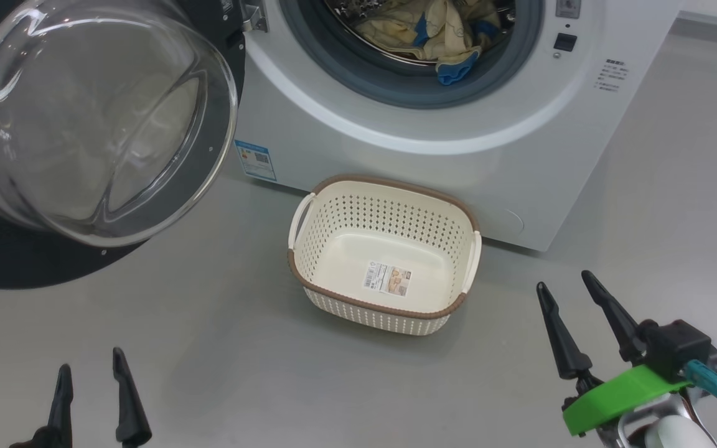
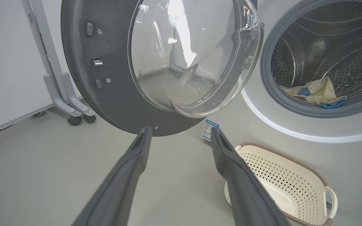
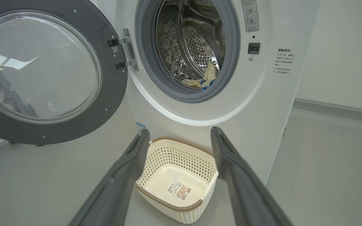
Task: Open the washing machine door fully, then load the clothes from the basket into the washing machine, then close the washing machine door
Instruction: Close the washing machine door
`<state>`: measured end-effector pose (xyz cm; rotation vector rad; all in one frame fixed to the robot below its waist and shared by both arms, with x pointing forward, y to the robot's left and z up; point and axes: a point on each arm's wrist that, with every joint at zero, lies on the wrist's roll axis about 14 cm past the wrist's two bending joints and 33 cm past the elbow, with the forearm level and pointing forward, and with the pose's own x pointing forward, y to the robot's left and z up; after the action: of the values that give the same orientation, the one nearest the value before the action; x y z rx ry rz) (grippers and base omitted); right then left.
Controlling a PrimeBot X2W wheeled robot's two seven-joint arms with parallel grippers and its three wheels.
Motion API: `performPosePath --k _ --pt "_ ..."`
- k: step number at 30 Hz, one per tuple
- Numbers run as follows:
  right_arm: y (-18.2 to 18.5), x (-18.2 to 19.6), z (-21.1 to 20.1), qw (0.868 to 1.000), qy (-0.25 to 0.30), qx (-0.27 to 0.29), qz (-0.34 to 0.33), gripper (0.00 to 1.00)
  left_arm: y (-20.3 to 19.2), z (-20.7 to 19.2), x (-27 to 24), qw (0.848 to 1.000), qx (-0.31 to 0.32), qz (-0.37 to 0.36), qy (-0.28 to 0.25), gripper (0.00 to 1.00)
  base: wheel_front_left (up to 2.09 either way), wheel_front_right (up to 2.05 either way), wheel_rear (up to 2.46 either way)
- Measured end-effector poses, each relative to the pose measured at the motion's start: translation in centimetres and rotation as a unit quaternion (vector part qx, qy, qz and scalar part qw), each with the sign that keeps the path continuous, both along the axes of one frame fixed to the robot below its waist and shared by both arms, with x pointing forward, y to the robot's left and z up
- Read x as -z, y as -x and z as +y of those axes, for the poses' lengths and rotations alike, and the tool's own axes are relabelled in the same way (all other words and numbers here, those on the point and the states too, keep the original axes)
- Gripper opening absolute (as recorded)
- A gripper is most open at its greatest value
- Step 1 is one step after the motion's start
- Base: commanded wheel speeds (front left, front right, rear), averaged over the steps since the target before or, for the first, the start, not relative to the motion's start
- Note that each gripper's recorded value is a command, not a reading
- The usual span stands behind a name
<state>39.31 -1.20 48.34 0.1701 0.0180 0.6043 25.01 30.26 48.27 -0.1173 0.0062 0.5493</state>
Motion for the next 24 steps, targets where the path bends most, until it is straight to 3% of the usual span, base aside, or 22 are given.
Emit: performPosePath --k 24 --pt "0.2 1.1 5.3 0.996 0.0 -0.083 0.014 1.0 4.5 2.7 0.5 0.996 -0.084 0.011 0.008 1.0 0.0 0.0 0.0"
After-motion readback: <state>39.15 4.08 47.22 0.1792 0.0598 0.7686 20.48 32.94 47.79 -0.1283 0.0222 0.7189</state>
